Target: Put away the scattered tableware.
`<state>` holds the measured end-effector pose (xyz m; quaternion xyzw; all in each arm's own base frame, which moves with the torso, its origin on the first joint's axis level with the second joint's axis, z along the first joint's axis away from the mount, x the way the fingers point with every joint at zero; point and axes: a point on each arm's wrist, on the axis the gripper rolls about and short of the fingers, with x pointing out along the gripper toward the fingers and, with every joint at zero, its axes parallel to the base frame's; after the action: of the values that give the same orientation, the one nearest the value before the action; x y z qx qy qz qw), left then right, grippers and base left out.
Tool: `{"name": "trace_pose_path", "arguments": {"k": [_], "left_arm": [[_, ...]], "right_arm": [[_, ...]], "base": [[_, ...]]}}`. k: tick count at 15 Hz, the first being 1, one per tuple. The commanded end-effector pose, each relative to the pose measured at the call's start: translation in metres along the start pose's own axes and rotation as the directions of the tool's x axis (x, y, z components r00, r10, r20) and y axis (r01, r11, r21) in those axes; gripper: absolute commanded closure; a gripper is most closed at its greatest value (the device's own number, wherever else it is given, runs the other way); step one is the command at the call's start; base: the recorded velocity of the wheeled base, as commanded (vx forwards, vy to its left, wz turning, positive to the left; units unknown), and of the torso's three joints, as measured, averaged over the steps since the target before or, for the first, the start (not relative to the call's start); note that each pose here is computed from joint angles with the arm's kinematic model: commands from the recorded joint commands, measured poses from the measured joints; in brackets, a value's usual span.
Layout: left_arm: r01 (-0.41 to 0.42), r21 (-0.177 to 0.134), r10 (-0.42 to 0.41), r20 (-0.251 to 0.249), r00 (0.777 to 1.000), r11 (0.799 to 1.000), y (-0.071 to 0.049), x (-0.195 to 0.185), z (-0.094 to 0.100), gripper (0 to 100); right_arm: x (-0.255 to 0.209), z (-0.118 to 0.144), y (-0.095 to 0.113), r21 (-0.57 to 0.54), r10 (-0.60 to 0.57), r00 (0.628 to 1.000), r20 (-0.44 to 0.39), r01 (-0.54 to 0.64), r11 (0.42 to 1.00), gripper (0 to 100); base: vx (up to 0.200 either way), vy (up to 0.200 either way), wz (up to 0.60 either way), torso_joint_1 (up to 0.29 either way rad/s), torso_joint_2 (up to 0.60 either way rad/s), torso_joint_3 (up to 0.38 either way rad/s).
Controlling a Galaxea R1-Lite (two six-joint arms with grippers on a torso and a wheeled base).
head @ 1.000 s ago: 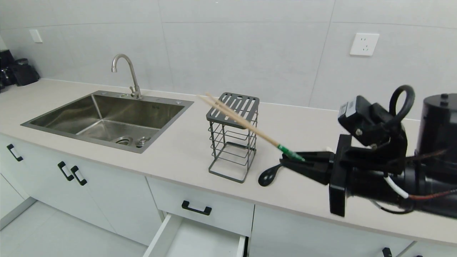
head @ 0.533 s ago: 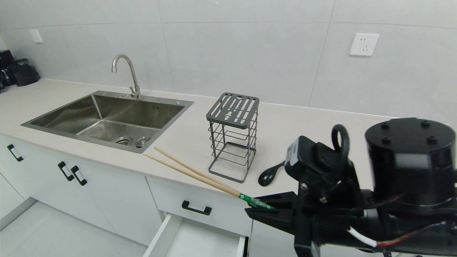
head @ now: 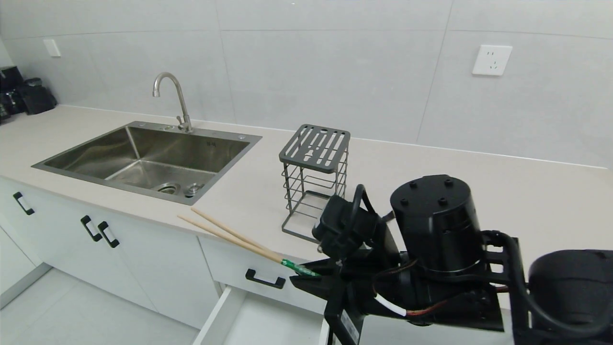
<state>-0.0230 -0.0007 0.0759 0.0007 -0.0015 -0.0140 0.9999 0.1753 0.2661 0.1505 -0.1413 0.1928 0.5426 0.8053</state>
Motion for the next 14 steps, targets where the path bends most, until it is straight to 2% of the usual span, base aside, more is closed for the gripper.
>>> {"name": "trace_pose_path", "arguments": {"k": [1, 5, 7, 12, 14], "left_arm": [[0.0, 0.0, 0.0, -0.001, 1.0, 1.0, 0.0, 0.0001, 0.0, 0], [0.0, 0.0, 0.0, -0.001, 1.0, 1.0, 0.0, 0.0001, 0.0, 0], [0.0, 0.0, 0.0, -0.001, 1.0, 1.0, 0.0, 0.0001, 0.0, 0], [0.0, 0.0, 0.0, -0.001, 1.0, 1.0, 0.0, 0.0001, 0.0, 0], [0.0, 0.0, 0.0, -0.001, 1.0, 1.0, 0.0, 0.0001, 0.0, 0]], "right_arm": [[0.0121, -0.0053, -0.001, 0.007, 0.008, 1.0, -0.029, -0.007, 1.0, 100], [0.0131, -0.0054, -0.0007, 0.012, 0.01, 0.999, -0.035, -0.009, 1.0, 100], [0.0122, -0.0126, 0.0003, 0.018, 0.013, 0.997, -0.076, -0.012, 1.0, 100], [0.0116, -0.0137, 0.001, 0.051, 0.018, 0.992, -0.125, -0.012, 0.999, 100], [0.0127, -0.0105, 0.0086, 0.043, 0.042, 0.988, -0.147, -0.037, 0.998, 100]], "base": [[0.0, 0.0, 0.6, 0.002, 0.0, 0.012], [0.0, 0.0, 0.0, 0.0, 0.0, 0.0], [0.0, 0.0, 0.0, -0.033, 0.05, 0.031], [0.0, 0.0, 0.0, -0.223, 0.44, 0.217], [0.0, 0.0, 0.0, -0.273, 0.52, 0.251]]}}
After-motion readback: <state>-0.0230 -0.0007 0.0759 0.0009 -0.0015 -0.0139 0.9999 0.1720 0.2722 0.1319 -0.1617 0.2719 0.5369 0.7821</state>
